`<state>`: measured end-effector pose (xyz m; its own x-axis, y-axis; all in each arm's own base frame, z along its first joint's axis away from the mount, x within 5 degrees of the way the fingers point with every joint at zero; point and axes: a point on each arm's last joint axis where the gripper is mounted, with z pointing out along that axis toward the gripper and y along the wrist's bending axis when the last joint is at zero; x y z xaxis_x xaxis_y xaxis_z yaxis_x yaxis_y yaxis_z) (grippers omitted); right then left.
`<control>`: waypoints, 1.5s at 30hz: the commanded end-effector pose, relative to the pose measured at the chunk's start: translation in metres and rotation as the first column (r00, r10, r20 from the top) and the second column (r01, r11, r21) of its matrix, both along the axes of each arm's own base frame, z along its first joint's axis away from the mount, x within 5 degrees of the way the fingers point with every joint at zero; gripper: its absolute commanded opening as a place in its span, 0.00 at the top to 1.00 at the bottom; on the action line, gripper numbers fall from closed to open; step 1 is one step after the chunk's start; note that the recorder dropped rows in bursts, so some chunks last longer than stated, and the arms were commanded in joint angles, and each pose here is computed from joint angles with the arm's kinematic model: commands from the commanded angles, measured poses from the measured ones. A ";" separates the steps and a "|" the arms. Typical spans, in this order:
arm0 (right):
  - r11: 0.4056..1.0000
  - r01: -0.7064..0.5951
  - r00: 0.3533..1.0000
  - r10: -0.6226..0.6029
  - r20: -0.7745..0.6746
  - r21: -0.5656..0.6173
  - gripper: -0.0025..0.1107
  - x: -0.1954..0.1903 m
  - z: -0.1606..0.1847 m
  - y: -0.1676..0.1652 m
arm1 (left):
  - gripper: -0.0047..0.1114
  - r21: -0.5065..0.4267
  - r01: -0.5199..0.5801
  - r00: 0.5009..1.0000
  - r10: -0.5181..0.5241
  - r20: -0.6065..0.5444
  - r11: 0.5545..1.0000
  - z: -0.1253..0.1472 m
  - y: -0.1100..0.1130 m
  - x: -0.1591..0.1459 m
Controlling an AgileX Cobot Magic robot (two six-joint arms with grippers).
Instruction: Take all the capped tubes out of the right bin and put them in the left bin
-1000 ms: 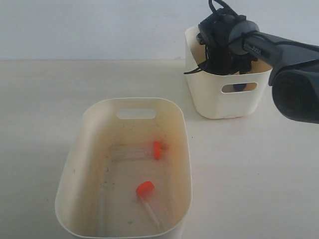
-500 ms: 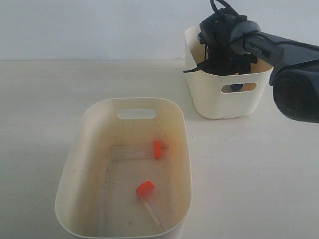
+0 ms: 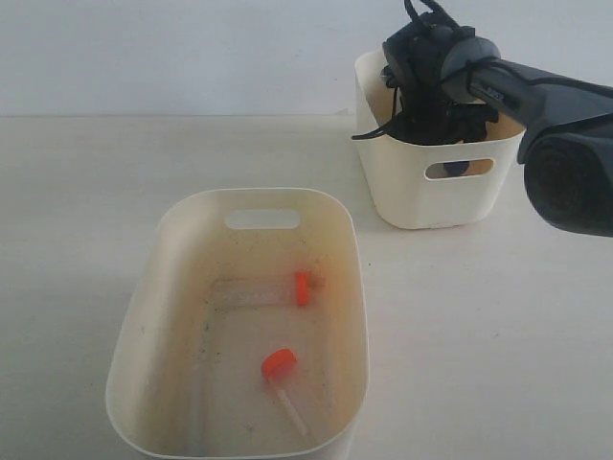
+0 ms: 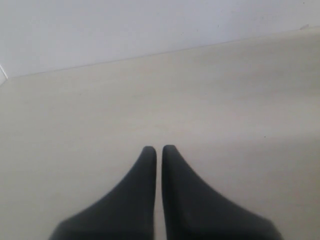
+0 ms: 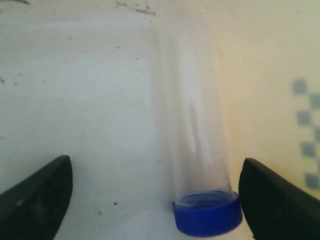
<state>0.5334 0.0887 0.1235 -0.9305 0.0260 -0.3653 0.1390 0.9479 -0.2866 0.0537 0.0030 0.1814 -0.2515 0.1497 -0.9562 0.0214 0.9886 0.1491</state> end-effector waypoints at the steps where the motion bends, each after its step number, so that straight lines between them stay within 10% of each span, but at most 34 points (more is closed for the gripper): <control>1: 1.000 0.011 0.992 -0.014 -0.122 -0.026 0.31 -0.009 -0.023 -0.003 | 0.92 -0.008 0.000 1.000 0.000 0.007 1.000 0.002 0.000 0.000; 13: 1.000 0.012 0.992 -0.015 -0.122 -0.023 0.98 -0.009 -0.023 -0.003 | 0.92 -0.008 0.000 1.000 0.000 0.007 1.000 0.002 0.000 0.000; 23: 1.000 -0.007 0.998 0.007 -0.067 -0.003 0.98 -0.009 0.012 -0.002 | 0.92 -0.008 0.000 1.000 0.000 0.007 1.000 0.002 0.000 0.000; 38: 0.995 -0.078 0.973 0.062 0.222 0.062 0.98 -0.040 0.180 -0.005 | 0.92 -0.008 0.000 1.000 0.000 0.007 1.000 0.002 0.000 0.000; 45: 0.797 -0.390 0.905 0.239 0.353 0.460 0.98 -0.098 0.268 0.049 | 0.92 -0.008 0.000 1.000 0.000 0.007 1.000 0.002 0.000 0.000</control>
